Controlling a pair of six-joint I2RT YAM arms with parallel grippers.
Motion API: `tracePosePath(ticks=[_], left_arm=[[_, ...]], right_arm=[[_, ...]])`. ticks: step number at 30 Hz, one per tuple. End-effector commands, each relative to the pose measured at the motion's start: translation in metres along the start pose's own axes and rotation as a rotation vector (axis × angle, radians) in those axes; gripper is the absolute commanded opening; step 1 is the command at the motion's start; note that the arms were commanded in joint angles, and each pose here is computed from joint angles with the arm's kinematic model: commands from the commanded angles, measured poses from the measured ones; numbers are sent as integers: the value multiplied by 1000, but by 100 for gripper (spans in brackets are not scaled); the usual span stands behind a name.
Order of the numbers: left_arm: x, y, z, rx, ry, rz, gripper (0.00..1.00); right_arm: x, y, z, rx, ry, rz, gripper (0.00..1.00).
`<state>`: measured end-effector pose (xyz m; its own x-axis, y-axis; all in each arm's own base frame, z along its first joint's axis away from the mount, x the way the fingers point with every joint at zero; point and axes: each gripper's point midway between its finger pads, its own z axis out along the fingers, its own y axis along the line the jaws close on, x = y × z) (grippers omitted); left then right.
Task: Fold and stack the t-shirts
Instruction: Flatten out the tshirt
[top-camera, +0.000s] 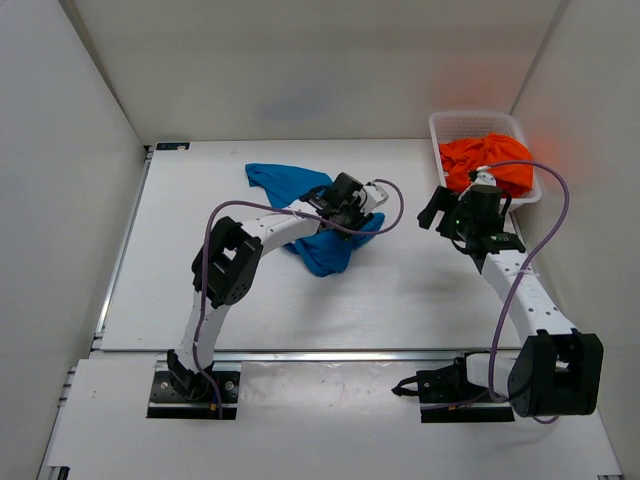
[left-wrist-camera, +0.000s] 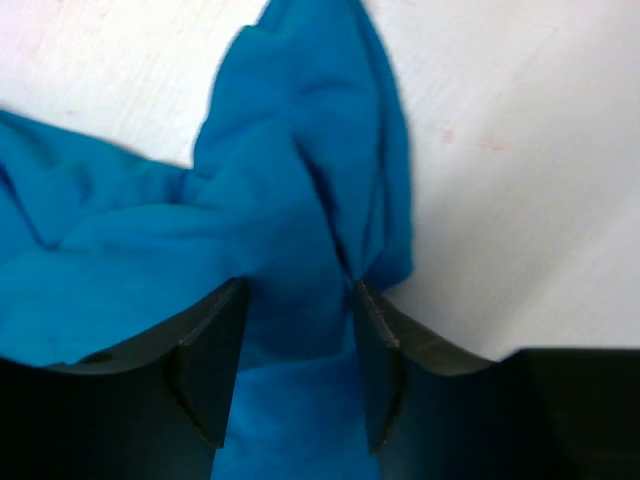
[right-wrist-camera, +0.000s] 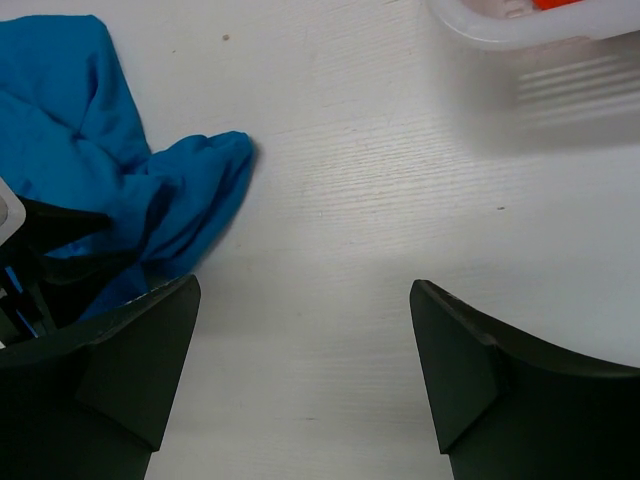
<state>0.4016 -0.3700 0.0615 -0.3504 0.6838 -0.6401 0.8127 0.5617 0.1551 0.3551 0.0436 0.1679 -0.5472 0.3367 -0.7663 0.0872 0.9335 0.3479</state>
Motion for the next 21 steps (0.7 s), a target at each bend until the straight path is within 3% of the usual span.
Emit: tracePosePath(ticks=[1, 5, 8, 10, 13, 18, 21], left_arm=[[-3, 20, -10, -65, -13, 15, 48], [9, 37, -9, -130, 12, 44, 21], [8, 42, -9, -137, 13, 50, 10], [-1, 50, -16, -138, -2, 25, 9], [-58, 66, -51, -112, -111, -55, 8], [-214, 95, -184, -159, -532, -33, 11], [-275, 105, -264, -289, -780, 59, 13]], right_arm=[[-10, 14, 6, -45, -32, -19, 84], [3, 19, 15, -70, 5, -20, 84], [9, 24, 18, -91, 24, -22, 84], [14, 25, 21, -101, 38, -16, 83], [14, 43, 23, -177, 49, -20, 81], [11, 71, 29, -275, 60, -64, 84], [-12, 70, 29, -266, 11, -54, 84]])
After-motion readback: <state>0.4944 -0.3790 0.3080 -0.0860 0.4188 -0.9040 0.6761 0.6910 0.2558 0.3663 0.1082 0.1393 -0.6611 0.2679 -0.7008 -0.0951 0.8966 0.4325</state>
